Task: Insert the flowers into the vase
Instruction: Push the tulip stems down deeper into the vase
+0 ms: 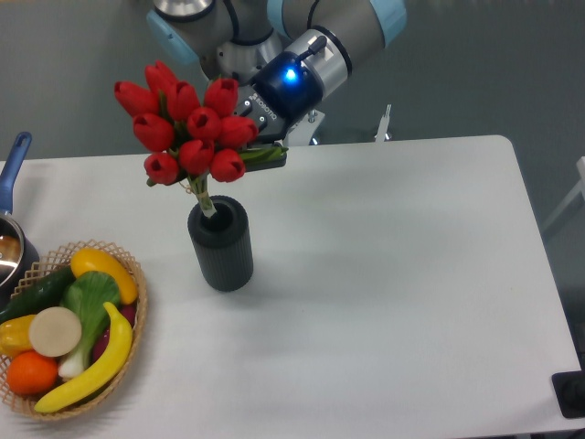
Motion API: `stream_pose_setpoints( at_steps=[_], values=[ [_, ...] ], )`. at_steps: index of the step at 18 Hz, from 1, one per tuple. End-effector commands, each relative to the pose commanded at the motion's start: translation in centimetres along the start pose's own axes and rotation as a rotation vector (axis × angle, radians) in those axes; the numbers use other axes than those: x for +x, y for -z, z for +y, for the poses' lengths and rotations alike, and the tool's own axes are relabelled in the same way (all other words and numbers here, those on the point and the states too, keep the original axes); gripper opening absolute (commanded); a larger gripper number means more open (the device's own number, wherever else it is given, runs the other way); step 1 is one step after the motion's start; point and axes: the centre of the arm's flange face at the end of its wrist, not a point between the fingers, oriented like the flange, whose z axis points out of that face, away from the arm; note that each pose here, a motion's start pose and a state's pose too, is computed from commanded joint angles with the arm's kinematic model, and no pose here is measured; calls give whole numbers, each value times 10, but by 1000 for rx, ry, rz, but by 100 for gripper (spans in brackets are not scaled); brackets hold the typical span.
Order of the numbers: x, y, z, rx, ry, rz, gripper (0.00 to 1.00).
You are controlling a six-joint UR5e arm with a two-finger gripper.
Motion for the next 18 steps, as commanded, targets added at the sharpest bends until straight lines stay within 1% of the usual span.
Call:
stream_pose_setpoints(
  at_steps=[4,8,12,17,18],
  values=[
    [-2,5,16,0,-44,-11,3],
    [2,4,30,-1,-35,-10,3],
    [7,4,44,-3,-62,-10,3],
    [16,0,73,-7,-82,1,5],
    [19,-1,85,-9,-94,5,5]
  ],
)
